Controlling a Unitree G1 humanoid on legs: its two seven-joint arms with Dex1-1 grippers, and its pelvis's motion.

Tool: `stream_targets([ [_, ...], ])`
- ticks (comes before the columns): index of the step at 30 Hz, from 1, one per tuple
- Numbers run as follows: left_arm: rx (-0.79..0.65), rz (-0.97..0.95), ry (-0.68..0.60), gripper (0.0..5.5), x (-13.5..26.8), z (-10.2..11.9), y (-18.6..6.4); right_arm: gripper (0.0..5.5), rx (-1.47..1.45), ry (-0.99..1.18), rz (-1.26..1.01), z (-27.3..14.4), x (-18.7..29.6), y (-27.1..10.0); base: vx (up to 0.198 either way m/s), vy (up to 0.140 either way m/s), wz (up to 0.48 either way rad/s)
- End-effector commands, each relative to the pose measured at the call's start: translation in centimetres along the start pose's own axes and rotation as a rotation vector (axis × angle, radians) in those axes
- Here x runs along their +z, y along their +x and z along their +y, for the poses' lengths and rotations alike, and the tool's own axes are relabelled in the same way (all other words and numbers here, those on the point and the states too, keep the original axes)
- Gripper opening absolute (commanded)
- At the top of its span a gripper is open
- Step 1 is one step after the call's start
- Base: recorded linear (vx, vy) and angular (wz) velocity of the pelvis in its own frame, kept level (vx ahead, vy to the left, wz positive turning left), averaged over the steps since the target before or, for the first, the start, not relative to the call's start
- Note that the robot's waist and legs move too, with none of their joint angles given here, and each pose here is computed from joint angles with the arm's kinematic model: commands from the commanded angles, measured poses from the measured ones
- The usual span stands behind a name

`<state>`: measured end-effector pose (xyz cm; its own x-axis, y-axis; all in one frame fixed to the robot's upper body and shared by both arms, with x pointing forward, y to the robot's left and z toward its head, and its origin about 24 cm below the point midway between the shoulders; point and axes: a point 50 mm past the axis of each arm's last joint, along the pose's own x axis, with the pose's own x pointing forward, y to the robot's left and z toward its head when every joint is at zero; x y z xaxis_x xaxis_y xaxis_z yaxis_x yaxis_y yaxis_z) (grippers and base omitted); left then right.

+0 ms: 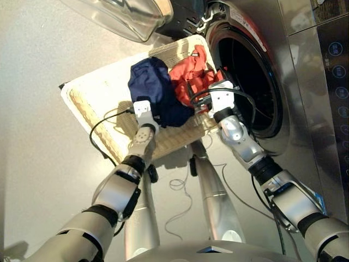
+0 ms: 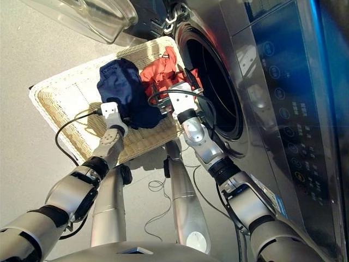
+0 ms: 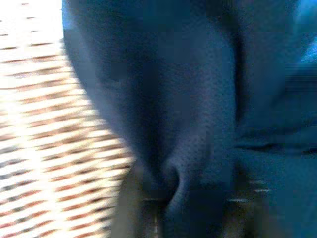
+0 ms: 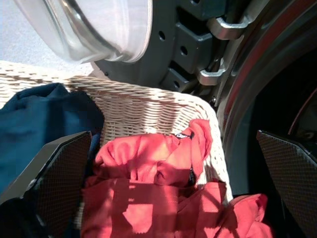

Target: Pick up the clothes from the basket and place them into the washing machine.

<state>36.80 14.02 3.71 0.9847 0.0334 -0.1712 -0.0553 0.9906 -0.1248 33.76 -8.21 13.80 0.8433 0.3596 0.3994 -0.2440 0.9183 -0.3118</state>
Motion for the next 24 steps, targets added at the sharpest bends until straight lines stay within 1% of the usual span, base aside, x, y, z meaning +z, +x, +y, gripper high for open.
stream_targets([
  [1, -0.090, -0.074, -0.015, 0.00, 2.1, -2.7, 0.5, 5.50, 0.011, 0.042, -0.141, 0.9, 2.7, 1.3, 0.000, 0.000, 0.000],
  [4, -0.101, -0.089, -0.040, 0.00, 2.0, -2.7, 0.3, 5.50, 0.015, 0.020, -0.085, 0.9, 1.4, 0.9, 0.000, 0.000, 0.000],
  [5, -0.103, -0.095, -0.077, 0.00, 1.8, -2.3, 0.1, 5.50, 0.021, -0.001, -0.018, 1.0, -0.2, 0.3, 0.000, 0.000, 0.000],
  [6, -0.112, -0.098, -0.089, 0.00, 1.7, -2.3, -0.1, 5.50, 0.024, -0.013, 0.005, 1.0, -0.7, 0.1, 0.053, -0.050, 0.039],
  [12, -0.157, -0.131, -0.195, 0.00, 1.0, -1.9, -1.1, 5.50, 0.119, -0.179, 0.180, 1.1, -4.8, -2.6, 0.000, 0.000, 0.000],
  [14, -0.190, -0.155, -0.223, 0.00, 1.2, -2.3, -1.5, 5.50, 0.153, -0.213, 0.214, 1.3, -5.6, -3.4, -0.059, -0.031, 0.203],
  [16, -0.208, -0.156, -0.235, 0.00, 1.0, -2.6, -1.8, 5.50, 0.177, -0.234, 0.237, 1.3, -6.1, -3.9, 0.000, 0.000, 0.000],
  [19, -0.277, -0.180, -0.269, 0.00, 1.1, -3.5, -2.6, 5.50, 0.240, -0.274, 0.273, 1.7, -7.0, -5.1, 0.000, 0.000, 0.000],
  [24, -0.383, -0.205, -0.343, 0.00, 1.4, -5.1, -3.7, 5.50, 0.343, -0.337, 0.261, 2.3, -7.0, -5.7, 0.000, 0.000, 0.000],
])
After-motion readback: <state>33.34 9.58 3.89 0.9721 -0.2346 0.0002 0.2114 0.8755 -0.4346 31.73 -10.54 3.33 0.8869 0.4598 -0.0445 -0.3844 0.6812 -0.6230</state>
